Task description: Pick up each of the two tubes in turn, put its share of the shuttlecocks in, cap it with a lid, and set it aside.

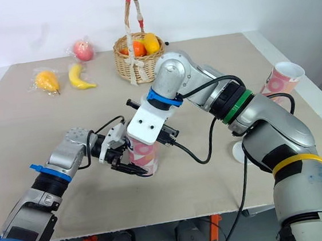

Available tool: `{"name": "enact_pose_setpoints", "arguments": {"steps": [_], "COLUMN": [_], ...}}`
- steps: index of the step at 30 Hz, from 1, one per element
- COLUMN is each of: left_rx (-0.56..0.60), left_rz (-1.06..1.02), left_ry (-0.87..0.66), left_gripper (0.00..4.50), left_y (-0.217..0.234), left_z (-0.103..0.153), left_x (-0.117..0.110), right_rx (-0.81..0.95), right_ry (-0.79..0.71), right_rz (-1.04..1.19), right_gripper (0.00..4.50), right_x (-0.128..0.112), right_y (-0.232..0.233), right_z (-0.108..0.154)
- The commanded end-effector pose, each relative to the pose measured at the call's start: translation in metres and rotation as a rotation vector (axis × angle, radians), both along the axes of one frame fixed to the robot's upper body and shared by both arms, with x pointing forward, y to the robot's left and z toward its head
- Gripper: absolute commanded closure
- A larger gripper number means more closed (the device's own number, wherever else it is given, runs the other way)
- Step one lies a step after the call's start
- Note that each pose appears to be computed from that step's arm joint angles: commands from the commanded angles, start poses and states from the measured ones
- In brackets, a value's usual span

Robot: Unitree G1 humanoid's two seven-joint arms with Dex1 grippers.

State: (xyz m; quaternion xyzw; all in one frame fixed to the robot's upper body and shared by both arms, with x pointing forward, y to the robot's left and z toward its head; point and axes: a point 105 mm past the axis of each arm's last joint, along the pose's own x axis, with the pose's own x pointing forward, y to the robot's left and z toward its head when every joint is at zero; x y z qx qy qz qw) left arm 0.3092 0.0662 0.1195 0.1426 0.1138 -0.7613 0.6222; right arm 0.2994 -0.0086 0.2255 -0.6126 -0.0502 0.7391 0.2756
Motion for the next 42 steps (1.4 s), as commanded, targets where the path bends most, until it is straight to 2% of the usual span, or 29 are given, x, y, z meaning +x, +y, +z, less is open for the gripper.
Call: {"name": "enact_pose_setpoints", "arguments": {"steps": [1,7,15,18,22,29,32,35,42], "left_rx": [0.030,0.019,-0.019,-0.082,-0.154,-0.119,-0.122,-0.128,-0.120], "left_rz": [-0.005,0.000,0.007,0.051,0.064,0.061,0.072,0.082,0.083], "left_ry": [0.019,0.015,-0.056,-0.149,-0.136,-0.152,-0.155,-0.144,-0.096], "left_gripper": [1.43,1.43,1.43,1.43,1.43,1.43,1.43,1.43,1.43], "left_y": [0.005,0.004,-0.001,-0.005,-0.009,-0.010,-0.010,-0.010,-0.009], "left_z": [-0.008,-0.009,-0.010,-0.009,-0.006,-0.020,-0.021,-0.021,-0.024], "left_x": [-0.005,-0.005,-0.003,0.005,0.003,0.001,0.001,0.002,-0.001], "right_rx": [0.065,0.206,0.356,0.469,0.525,0.548,0.475,0.353,0.228], "right_ry": [0.070,0.185,0.196,0.231,0.229,0.273,0.280,0.236,0.246], "right_rz": [-0.038,-0.103,-0.238,-0.337,-0.531,-0.857,-0.970,-1.073,-1.237], "right_gripper": [4.41,4.41,4.41,4.41,4.41,4.41,3.53,2.34,2.34], "right_x": [-0.005,-0.017,-0.006,-0.003,0.006,0.015,0.013,0.013,0.017], "right_y": [-0.006,-0.024,-0.053,-0.079,-0.118,-0.175,-0.201,-0.227,-0.272], "right_z": [0.031,0.076,0.103,0.108,0.087,0.043,0.018,-0.010,-0.045]}}
